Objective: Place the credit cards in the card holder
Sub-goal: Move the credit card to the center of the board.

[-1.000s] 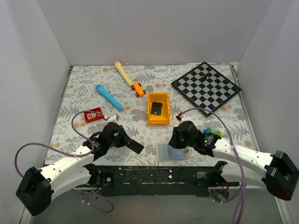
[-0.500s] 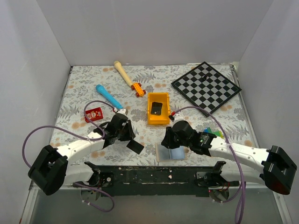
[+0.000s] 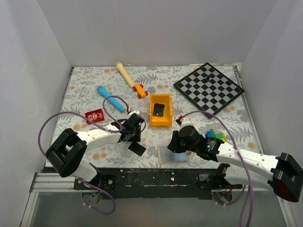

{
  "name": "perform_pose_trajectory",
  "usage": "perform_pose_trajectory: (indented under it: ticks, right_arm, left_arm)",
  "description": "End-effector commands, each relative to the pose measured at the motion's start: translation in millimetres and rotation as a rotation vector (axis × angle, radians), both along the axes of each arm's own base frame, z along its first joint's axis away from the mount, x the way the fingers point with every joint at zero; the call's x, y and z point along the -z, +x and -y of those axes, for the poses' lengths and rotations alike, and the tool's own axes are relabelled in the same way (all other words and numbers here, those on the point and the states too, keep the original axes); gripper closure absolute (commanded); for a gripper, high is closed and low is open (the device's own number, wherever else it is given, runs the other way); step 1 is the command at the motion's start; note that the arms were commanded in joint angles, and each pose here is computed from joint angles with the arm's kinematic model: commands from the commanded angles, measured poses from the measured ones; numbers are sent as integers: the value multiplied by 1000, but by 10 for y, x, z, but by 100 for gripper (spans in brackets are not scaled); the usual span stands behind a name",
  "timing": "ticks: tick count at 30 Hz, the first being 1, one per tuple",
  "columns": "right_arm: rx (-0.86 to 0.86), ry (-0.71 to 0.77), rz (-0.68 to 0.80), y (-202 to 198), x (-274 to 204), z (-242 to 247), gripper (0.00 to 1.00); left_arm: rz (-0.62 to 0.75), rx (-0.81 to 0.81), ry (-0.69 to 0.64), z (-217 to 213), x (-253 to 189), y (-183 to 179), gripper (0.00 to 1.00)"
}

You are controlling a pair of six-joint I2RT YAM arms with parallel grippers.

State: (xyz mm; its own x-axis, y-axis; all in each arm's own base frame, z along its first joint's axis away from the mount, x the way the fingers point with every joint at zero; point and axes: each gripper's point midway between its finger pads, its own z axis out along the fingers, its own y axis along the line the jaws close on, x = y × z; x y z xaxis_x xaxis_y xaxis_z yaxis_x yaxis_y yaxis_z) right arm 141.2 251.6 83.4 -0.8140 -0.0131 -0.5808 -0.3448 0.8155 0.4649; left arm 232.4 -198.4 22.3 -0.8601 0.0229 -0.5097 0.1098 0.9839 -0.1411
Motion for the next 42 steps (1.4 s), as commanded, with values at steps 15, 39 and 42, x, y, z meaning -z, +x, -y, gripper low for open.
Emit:
perform_pose_trajectory:
  ticks: [15, 39, 42]
  right_arm:
    - [31, 6, 17, -14, 4, 100, 73]
    - [35, -2, 6, -26, 57, 117, 73]
    - [38, -2, 3, -31, 65, 121, 73]
  left_arm:
    - [-79, 25, 190, -105, 296, -578, 73]
    - [-128, 106, 176, -22, 332, -1079, 78]
    - [-123, 129, 172, -9, 323, -1131, 78]
